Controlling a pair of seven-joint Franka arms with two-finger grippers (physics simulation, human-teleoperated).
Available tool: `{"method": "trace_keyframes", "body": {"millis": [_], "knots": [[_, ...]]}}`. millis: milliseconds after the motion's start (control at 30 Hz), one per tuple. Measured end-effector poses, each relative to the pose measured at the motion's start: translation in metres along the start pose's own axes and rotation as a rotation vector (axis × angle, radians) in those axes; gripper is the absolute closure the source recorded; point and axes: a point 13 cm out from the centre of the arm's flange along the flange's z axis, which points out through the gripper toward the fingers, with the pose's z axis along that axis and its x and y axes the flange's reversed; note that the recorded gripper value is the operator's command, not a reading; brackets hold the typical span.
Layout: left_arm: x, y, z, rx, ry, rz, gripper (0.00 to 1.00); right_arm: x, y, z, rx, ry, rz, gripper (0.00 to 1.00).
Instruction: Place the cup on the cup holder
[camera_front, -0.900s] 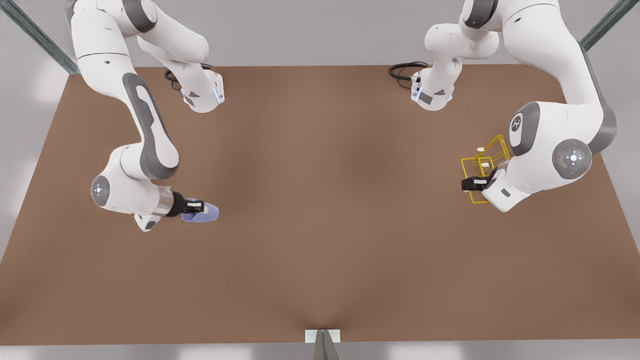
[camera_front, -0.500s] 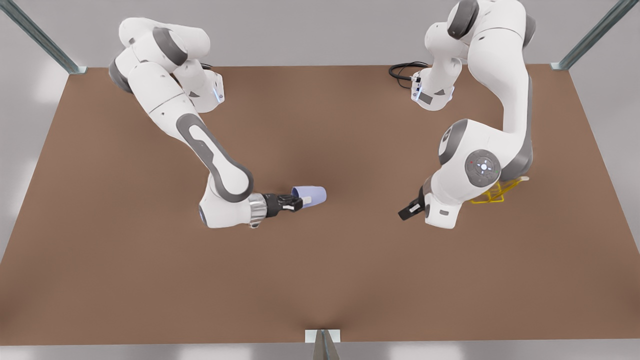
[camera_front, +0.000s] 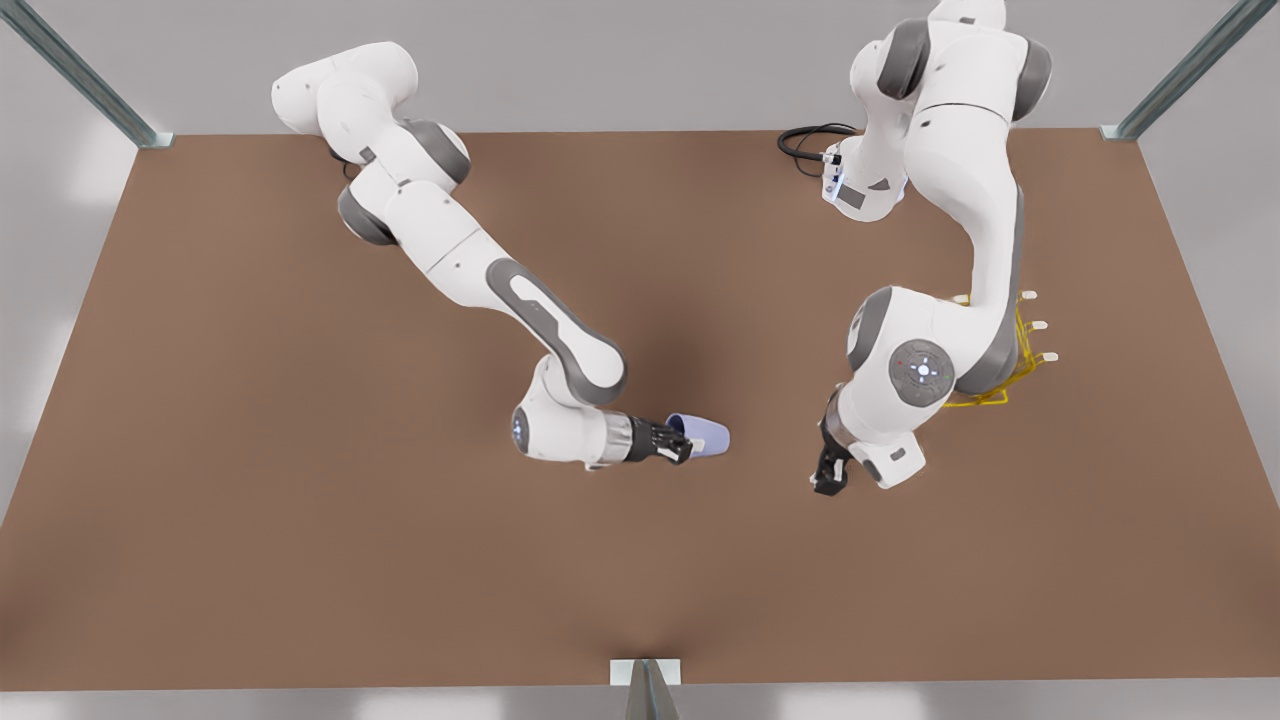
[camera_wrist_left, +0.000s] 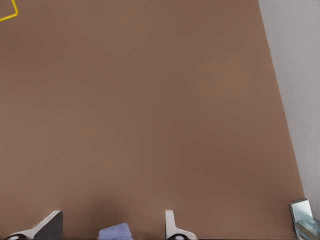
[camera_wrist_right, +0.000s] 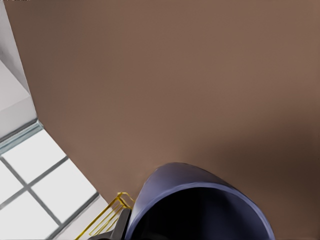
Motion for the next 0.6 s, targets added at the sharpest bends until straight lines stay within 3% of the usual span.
{"method": "trace_keyframes", "body": {"millis": [367, 433, 500, 600], "knots": [[0.097, 0.007, 0.072, 0.014, 0.021, -0.211, 0.00, -0.057, -0.031, -0.057, 0.156, -0.159, -0.043, 0.00], [0.112, 0.009, 0.080, 0.017, 0.018, -0.226, 0.00, -0.083, -0.037, -0.132, 0.203, -0.224, -0.055, 0.00], [0.129, 0.015, 0.101, 0.005, 0.001, -0.228, 0.00, -0.110, -0.009, -0.259, 0.247, -0.339, -0.138, 0.00], [0.148, 0.025, 0.133, -0.016, -0.031, -0.238, 0.00, -0.100, 0.028, -0.450, 0.394, -0.516, -0.291, 0.00]]}}
